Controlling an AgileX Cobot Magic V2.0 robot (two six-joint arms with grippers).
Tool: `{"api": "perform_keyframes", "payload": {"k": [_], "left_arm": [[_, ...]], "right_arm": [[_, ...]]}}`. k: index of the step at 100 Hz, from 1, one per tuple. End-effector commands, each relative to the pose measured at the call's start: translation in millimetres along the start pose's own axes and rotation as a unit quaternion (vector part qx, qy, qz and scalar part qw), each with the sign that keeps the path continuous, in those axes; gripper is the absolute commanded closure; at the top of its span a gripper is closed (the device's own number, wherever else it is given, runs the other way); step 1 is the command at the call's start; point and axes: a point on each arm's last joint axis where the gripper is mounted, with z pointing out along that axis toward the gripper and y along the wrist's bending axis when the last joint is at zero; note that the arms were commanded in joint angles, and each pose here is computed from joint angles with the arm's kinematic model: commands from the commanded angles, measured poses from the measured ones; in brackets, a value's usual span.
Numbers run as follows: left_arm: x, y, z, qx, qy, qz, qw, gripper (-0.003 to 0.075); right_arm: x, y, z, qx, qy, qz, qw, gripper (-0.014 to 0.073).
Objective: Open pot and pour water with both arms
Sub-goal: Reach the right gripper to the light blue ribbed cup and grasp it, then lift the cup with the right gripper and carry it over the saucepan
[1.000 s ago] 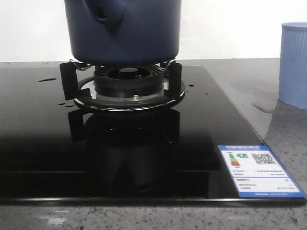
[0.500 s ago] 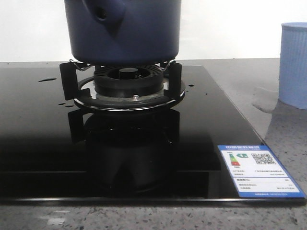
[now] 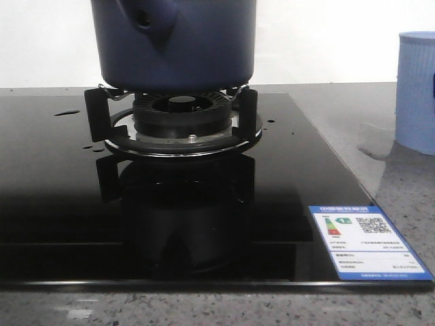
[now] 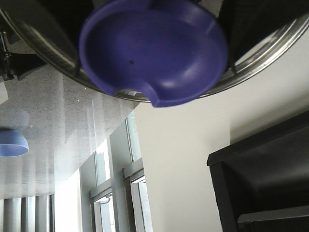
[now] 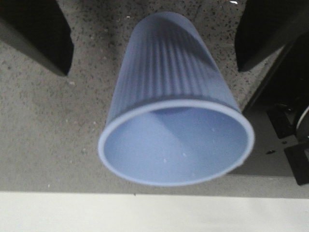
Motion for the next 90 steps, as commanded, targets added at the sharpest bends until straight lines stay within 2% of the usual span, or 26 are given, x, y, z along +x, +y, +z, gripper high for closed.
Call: {"api": "perform_keyframes", "payload": {"k": [1,20,55,74,81,90], "left_arm": [[-27.9,-5.5,-8.0,-0.009,-0.059,-0.004,0.998,0.0414],[-27.7,-5.5,-8.0,-0.009,-0.058,-0.004,0.998,0.0414],[-27.7,-5.5,-8.0,-0.009,-0.058,-0.004,0.998,0.0414],[-27.7,-5.5,-8.0,-0.009,-0.058,-0.004,0.998,0.0414],[-27.7,-5.5,-8.0,-0.009,-0.058,-0.004,0.998,0.0414],[-27.7,-5.5,-8.0,-0.009,-0.058,-0.005,0.998,0.0414]], "right_arm": [[-16.7,-0.7,5.7,0.014,-0.051,0.001,0.999,-0.0001],[-19.7,9.1,12.5,-0.012,-0.084,-0.005,0.996,-0.0001],[-10.5,10.3,36.6,0.015,-0.1,0.009,0.995,0.0001],[-11.9,15.2,45.5,0.002,-0.1,-0.002,0.995,0.0004],[-14.6,15.8,46.2,0.0,-0.105,-0.003,0.994,0.003],[-17.0,16.2,46.8,0.0,-0.108,-0.002,0.994,0.0118]]}}
